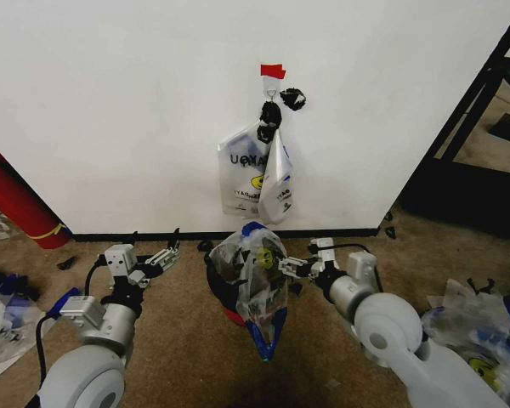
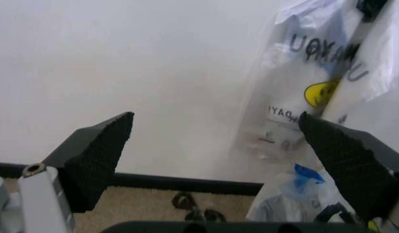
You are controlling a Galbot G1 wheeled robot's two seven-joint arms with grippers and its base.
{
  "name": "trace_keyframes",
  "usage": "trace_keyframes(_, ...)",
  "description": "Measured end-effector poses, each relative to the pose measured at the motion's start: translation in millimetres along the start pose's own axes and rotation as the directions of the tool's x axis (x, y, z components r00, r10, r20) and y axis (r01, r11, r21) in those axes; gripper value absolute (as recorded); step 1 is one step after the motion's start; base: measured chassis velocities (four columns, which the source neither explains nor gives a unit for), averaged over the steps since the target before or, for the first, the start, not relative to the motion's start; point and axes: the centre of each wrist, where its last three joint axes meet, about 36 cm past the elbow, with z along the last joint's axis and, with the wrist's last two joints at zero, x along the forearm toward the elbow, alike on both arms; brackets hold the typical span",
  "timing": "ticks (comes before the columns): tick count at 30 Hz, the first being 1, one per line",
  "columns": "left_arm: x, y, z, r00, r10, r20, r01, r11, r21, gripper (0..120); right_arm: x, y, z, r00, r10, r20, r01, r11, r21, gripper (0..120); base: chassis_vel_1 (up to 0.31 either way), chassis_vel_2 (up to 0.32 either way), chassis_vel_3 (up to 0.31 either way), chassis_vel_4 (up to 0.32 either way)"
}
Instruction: Pick up the garbage bag from the wall and place it over the trash bin.
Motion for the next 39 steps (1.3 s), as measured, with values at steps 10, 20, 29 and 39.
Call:
trace_keyframes(10, -0.6, -1.6, 1.0, 1.000, -0.005, -0.013, 0.005, 1.000, 0.012, 100, -26.8, 9.4, -7.4, 0.991, 0.057, -0.117, -0.066, 0.995, -0.072, 100, 0.000, 0.000, 0.000, 0.000)
trace_keyframes(20, -0.8, -5.0, 6.6, 1.000, -0.011, -0.027, 0.012, 1.000, 0.028, 100, -50.7, 19.5, -16.9, 0.977, 0.101, -0.188, -0.118, 0.989, -0.084, 100, 0.000, 0.000, 0.000, 0.000)
trace_keyframes(29, -0.2, -4.6, 7.5, 0.999, -0.019, -0.030, 0.020, 0.999, 0.030, 100, -62.8, 26.7, -17.0, 0.975, 0.087, -0.203, -0.107, 0.990, -0.094, 98, 0.000, 0.000, 0.000, 0.000)
trace_keyframes(39, -0.8, -6.1, 10.1, 0.999, -0.019, -0.037, 0.021, 0.999, 0.037, 100, -68.1, 21.1, -11.2, 0.971, 0.123, -0.205, -0.143, 0.986, -0.085, 98, 0.000, 0.000, 0.000, 0.000)
